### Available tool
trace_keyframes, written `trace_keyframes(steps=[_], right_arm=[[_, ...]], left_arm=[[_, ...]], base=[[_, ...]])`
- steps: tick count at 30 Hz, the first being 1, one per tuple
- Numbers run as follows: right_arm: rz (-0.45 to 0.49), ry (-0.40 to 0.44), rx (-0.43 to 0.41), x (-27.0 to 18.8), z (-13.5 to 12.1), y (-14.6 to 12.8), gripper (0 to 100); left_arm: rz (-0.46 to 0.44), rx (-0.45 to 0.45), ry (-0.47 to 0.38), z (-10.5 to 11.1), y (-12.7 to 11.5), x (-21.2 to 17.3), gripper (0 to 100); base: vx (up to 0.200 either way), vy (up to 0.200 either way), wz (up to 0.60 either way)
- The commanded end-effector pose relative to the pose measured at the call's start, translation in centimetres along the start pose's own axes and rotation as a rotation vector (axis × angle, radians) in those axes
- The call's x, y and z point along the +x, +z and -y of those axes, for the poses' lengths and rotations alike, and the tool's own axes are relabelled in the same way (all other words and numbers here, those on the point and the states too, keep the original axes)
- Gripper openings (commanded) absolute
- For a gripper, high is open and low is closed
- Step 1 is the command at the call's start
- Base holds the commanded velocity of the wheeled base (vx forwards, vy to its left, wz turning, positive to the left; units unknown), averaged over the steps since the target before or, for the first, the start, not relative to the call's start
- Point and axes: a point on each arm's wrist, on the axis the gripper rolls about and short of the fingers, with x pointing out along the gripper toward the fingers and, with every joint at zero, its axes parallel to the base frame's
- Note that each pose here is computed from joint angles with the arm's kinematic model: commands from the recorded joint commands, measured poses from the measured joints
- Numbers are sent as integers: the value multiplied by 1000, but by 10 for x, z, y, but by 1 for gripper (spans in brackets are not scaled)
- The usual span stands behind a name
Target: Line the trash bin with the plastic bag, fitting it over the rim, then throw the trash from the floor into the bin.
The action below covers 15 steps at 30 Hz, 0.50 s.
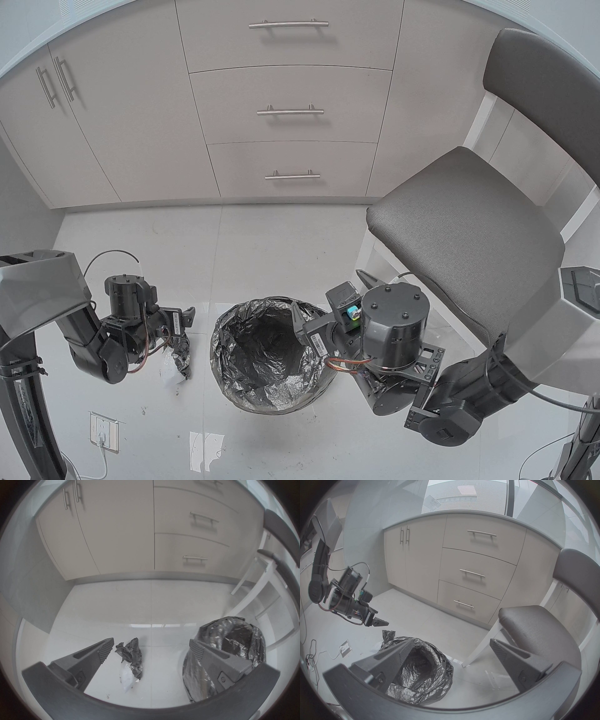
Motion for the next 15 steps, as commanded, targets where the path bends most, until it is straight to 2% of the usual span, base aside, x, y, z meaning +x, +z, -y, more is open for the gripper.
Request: trace_keyframes(steps=[1,4,7,13,14,15], right_arm=[[9,-47,15,4,13,6,100],[8,-56,18,8,14,4,100],[2,-56,14,10,13,1,100],[-20,-69,7,16,15,-8,100],[-27,-73,4,18,16,-11,100],[-34,-78,1,21,16,-14,100]], left_arm=[[-4,-38,67,-25,59,36,100],[-70,-68,80,-35,79,67,100],[-91,-131,54,-45,91,106,100],[-66,-158,74,-67,90,171,100],[-126,-158,82,-67,72,181,100],[-230,-158,91,-68,46,189,100]], base=[[0,0,0],[0,0,0],[0,0,0],[0,0,0],[0,0,0],[0,0,0]])
